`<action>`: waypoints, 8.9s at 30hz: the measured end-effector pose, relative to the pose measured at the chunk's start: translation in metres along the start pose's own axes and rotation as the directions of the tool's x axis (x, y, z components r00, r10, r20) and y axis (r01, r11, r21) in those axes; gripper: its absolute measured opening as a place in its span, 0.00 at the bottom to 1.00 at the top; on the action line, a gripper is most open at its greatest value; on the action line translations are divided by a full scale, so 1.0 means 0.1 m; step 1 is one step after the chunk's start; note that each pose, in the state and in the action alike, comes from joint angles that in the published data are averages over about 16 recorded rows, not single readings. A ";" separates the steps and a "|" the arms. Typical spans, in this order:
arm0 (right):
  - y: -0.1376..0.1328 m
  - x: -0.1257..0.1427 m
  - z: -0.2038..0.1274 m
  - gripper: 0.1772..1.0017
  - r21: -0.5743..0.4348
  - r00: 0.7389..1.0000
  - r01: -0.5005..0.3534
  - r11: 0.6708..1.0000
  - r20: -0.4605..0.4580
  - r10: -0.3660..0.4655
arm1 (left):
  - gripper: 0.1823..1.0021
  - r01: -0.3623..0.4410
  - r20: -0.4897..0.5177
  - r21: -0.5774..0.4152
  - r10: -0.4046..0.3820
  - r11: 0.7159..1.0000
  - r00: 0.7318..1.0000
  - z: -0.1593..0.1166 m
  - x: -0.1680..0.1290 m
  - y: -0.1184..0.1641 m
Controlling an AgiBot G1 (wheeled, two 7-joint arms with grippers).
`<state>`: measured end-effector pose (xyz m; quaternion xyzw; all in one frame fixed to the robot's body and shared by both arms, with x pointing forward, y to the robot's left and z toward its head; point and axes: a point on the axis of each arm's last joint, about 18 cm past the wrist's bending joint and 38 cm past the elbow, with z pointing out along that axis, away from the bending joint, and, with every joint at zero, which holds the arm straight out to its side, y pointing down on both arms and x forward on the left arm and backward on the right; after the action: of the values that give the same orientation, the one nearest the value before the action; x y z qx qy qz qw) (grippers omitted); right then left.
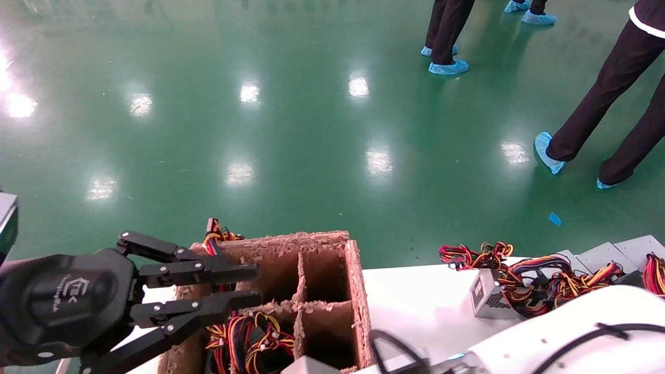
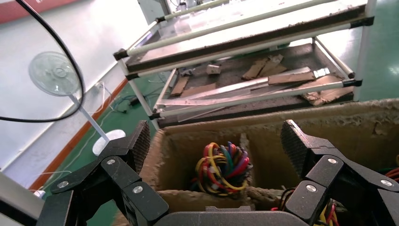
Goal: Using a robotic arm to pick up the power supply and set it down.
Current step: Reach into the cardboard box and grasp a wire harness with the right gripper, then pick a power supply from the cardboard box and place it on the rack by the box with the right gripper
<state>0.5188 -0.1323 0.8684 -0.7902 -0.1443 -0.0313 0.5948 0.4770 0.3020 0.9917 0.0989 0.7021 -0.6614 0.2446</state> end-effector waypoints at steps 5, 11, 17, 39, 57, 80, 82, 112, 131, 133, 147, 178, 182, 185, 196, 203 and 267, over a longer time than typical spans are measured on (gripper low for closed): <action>0.09 0.05 0.14 0.99 -0.029 1.000 -0.006 1.000 0.017 0.007 | 0.14 0.000 0.000 0.000 0.000 1.000 1.000 0.00 0.00 0.00; 0.16 0.06 0.24 0.96 -0.062 0.999 -0.009 0.998 0.036 0.012 | 0.06 0.000 0.000 0.000 0.000 1.000 1.000 0.00 0.00 0.00; 0.19 0.03 0.28 0.88 -0.093 0.999 -0.009 0.996 0.044 0.013 | 0.02 0.000 0.000 0.000 0.000 1.000 1.000 0.00 0.00 0.00; 0.21 0.02 0.22 0.33 -0.105 1.000 -0.006 0.994 0.006 0.007 | 0.01 0.000 0.000 0.000 0.000 1.000 1.000 0.00 0.00 0.00; -0.14 -0.03 0.04 0.12 0.059 1.000 0.012 0.998 -0.012 -0.011 | 0.01 0.000 0.000 0.000 0.000 1.000 1.000 0.00 0.00 0.00; -1.33 -0.21 -0.82 0.10 0.379 0.971 0.228 0.897 -0.155 -0.182 | 0.01 0.000 0.000 0.000 0.000 1.000 1.000 0.00 0.00 0.00; -1.39 -0.22 -0.92 0.10 0.382 0.964 0.251 0.890 -0.180 -0.194 | 0.01 0.000 0.000 0.000 0.000 1.000 1.000 0.00 0.00 0.00; -1.31 -0.48 -2.33 0.09 0.252 0.752 0.390 0.886 -0.643 -0.148 | 0.01 0.000 0.000 0.000 0.000 1.000 1.000 0.00 0.00 0.00; -0.27 -0.93 -2.64 0.09 0.225 0.681 0.105 0.969 -0.726 0.095 | 0.01 0.000 0.000 0.000 0.000 1.000 1.000 0.00 0.00 0.00; -0.18 -0.98 -2.65 0.09 0.224 0.673 0.072 0.972 -0.730 0.118 | 0.01 0.000 0.000 0.000 0.000 1.000 1.000 0.00 0.00 0.00; 0.35 -1.32 -2.86 0.09 0.207 0.549 -0.105 0.973 -0.804 0.230 | 0.01 0.000 0.000 0.000 0.000 1.000 1.000 0.00 0.00 0.00; 0.82 -1.25 -3.07 0.09 0.273 0.300 -0.101 0.957 -0.909 0.291 | 0.01 0.000 0.000 0.000 0.000 1.000 1.000 0.00 0.00 0.00; 0.83 -1.20 -3.07 0.09 0.276 0.292 -0.093 0.957 -0.911 0.291 | 0.01 0.000 0.000 0.000 0.000 1.000 1.000 0.00 0.00 0.00; 0.84 -1.19 -3.10 0.09 0.275 0.282 -0.092 0.957 -0.915 0.290 | 0.01 0.000 0.000 0.000 0.000 1.000 1.000 0.00 0.00 0.00; 0.90 -1.34 -3.29 0.09 0.265 0.216 -0.103 0.959 -0.935 0.282 | 0.01 0.000 0.000 0.000 0.000 1.000 1.000 0.00 0.00 0.00; 0.94 -1.44 -3.41 0.09 0.258 0.168 -0.106 0.960 -0.947 0.273 | 0.01 0.000 0.000 0.000 0.000 1.000 1.000 0.00 0.00 0.00; 1.19 -1.75 -3.70 0.12 0.274 0.020 -0.113 0.955 -0.960 0.278 | 0.01 0.000 0.000 0.000 0.000 1.000 1.000 0.00 0.00 0.00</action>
<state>0.4285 -0.5466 0.8270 -0.5250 0.4124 -0.4742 0.5740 0.4770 0.3020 0.9917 0.0989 0.7021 -0.6614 0.2446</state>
